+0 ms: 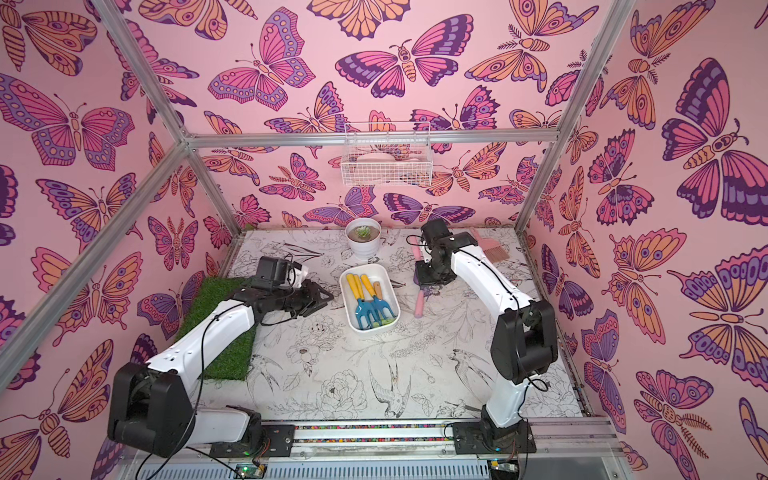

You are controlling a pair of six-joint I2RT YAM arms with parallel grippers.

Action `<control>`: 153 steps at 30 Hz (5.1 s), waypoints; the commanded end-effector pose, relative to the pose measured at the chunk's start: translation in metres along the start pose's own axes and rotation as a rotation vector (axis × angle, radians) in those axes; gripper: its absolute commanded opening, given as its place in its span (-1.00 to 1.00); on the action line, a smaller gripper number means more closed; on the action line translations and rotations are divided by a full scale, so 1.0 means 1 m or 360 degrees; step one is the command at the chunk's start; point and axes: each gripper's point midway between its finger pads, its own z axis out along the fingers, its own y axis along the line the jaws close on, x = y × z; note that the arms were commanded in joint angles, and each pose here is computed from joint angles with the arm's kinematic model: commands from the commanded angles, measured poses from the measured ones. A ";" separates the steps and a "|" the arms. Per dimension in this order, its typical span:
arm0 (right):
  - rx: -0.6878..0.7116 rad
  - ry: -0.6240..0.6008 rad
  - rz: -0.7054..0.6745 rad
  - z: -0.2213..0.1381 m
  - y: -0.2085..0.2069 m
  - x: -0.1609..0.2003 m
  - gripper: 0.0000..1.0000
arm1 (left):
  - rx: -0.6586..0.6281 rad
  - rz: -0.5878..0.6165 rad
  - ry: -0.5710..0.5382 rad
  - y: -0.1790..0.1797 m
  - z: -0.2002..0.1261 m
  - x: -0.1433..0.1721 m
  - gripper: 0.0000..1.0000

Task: Put the rake into the storage box
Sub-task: Pick up the rake at the center of the board, then place the rake in the storage box.

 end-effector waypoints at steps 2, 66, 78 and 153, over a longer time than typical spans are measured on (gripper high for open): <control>-0.0515 -0.0050 0.0125 -0.030 0.057 -0.010 -1.00 | 0.0370 0.0078 -0.0022 -0.052 -0.005 -0.017 -0.21; -0.1509 -0.0074 0.0314 -0.125 0.133 0.009 0.41 | 0.0921 0.0112 0.0151 -0.143 0.035 -0.021 -1.00; -0.0931 -0.0159 0.0369 -0.107 0.070 0.012 0.51 | 0.0612 0.0092 0.0114 -0.107 0.051 -0.020 -1.00; -0.0294 -0.0123 0.0442 -0.066 0.001 0.053 0.27 | -0.0112 0.0231 -0.0101 -0.087 0.075 -0.046 -0.30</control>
